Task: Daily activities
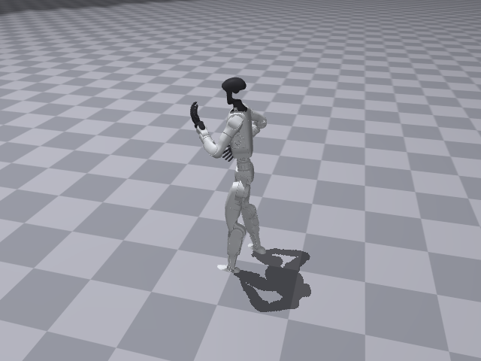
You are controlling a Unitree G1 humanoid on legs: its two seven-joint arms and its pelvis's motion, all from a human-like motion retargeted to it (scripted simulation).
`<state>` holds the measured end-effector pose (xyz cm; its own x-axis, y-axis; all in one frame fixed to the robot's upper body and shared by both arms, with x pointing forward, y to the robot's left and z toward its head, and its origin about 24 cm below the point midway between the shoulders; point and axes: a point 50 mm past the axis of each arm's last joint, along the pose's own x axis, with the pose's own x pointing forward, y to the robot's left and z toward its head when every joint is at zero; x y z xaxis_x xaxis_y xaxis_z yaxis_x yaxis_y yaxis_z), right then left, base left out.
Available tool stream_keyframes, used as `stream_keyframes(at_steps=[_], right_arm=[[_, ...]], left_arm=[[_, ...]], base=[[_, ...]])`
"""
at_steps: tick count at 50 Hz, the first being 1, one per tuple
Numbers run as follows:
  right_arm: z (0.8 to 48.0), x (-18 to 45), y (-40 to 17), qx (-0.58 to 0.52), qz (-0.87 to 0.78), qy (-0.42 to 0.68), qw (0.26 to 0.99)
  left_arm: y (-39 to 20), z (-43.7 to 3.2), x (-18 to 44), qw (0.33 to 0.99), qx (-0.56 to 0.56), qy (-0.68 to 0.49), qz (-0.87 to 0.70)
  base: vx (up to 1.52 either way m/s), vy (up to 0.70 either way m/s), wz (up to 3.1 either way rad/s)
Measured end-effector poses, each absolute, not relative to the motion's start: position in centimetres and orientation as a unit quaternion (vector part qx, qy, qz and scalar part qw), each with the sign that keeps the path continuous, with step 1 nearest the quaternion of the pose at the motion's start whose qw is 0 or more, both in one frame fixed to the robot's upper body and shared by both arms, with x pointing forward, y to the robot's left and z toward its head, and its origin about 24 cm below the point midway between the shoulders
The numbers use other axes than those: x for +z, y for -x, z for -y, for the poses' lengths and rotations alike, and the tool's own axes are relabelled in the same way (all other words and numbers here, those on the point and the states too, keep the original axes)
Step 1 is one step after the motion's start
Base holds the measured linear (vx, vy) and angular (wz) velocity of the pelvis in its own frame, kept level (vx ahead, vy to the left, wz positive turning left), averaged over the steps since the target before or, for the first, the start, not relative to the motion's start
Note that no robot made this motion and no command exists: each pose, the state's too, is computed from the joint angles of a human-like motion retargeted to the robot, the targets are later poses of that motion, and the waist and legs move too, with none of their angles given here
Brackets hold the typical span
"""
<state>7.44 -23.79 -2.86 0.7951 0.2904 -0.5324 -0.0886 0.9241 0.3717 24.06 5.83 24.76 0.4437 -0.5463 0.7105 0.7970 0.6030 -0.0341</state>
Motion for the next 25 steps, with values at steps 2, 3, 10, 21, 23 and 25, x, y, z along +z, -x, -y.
stream_keyframes(at_steps=[2,3,10,21,23,25], right_arm=[[24.0,-4.0,-6.1,0.093,-0.340,-0.173,0.920],[24.1,-4.6,-5.5,0.087,-0.358,-0.176,0.913],[24.7,-7.9,-1.9,0.037,-0.451,-0.171,0.875],[23.4,-8.3,-2.3,0.060,-0.451,-0.173,0.873],[23.0,-7.7,-3.0,0.073,-0.436,-0.182,0.878],[22.7,-7.1,-3.8,0.087,-0.418,-0.192,0.884]], left_arm=[[-24.0,-5.8,25.1,0.827,-0.401,0.200,0.341],[-23.9,-5.9,25.3,0.826,-0.397,0.207,0.343],[-24.0,-6.2,26.4,0.827,-0.364,0.227,0.365],[-23.8,-6.8,27.6,0.833,-0.323,0.150,0.424],[-23.7,-6.8,27.7,0.832,-0.323,0.135,0.431],[-23.6,-6.9,27.8,0.830,-0.323,0.120,0.439]], base=[[0.00,0.00,0.00],[0.00,0.00,0.00],[0.00,0.00,0.00],[0.00,0.00,0.00],[0.00,0.00,0.00],[0.00,0.00,0.00]])
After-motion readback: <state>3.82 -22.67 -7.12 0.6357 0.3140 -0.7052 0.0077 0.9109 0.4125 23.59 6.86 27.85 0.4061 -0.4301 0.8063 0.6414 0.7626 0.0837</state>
